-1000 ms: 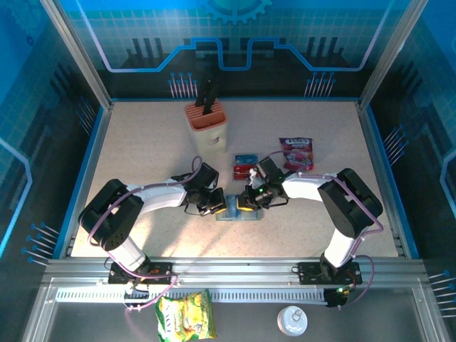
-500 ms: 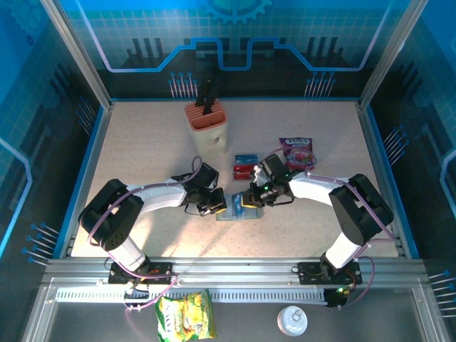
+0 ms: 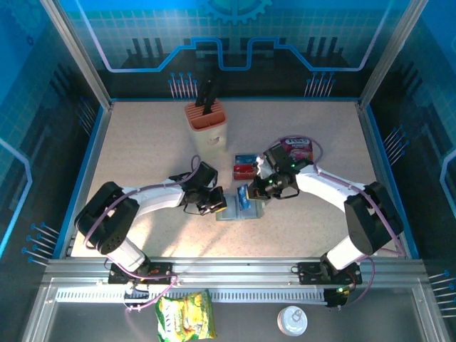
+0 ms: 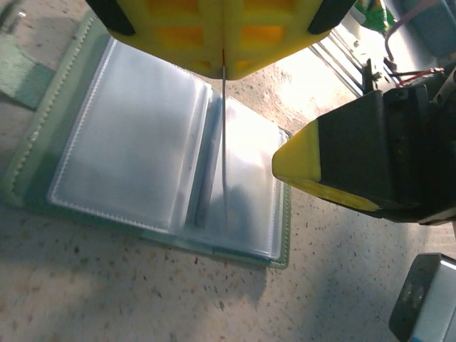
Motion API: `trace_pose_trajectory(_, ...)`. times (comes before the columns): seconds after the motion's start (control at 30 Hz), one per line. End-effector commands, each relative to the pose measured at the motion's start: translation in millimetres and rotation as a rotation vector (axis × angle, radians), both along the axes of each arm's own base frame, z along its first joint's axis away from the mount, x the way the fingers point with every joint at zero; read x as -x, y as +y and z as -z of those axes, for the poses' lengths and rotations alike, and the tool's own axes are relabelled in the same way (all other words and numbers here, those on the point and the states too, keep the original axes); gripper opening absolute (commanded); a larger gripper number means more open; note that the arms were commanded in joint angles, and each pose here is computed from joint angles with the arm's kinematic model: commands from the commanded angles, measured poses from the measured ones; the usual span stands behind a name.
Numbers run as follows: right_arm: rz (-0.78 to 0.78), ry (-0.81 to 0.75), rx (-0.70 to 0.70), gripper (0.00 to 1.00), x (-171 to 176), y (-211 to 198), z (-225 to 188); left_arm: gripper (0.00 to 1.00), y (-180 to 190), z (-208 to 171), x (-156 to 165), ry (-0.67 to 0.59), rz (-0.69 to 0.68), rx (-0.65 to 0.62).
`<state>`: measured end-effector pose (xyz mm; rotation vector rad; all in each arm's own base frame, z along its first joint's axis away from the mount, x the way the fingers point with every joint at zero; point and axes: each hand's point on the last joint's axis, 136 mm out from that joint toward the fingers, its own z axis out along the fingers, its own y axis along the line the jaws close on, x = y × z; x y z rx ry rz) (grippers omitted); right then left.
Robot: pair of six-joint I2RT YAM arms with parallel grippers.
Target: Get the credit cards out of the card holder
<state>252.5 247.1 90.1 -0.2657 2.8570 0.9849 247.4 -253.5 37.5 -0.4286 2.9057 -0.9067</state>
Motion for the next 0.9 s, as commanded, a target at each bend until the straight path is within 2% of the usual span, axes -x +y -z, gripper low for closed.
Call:
trace_pose_trajectory(0.0, -0.108, -0.056, 0.091, 0.04, 5.6, -17.6, -8.3, 0.0, -5.6, -23.7, -6.0, -0.038, -0.008, 0.036)
trace_pose_trajectory(0.27, -0.455, -0.3, 0.283, 0.01, -7.7, -39.1, -24.1, 0.0, 8.1, -25.5, -1.2, -0.063, -0.029, 0.002)
trace_pose_trajectory(0.47, -0.736, -0.374, 0.405, 0.01, -22.5, -48.7, -28.6, 0.08, 15.3, -29.3, 1.9, -0.081, -0.054, 0.004)
trace_pose_trajectory(0.57, -0.794, -0.401, 0.482, 0.0, -41.5, -53.1, -31.1, 0.08, 19.9, -30.5, 4.6, -0.083, -0.058, -0.008)
trace_pose_trajectory(0.87, -0.92, -0.543, 0.531, 0.0, -87.5, -36.9, -51.3, 0.07, 30.9, -31.8, 12.0, -0.089, -0.083, -0.018)
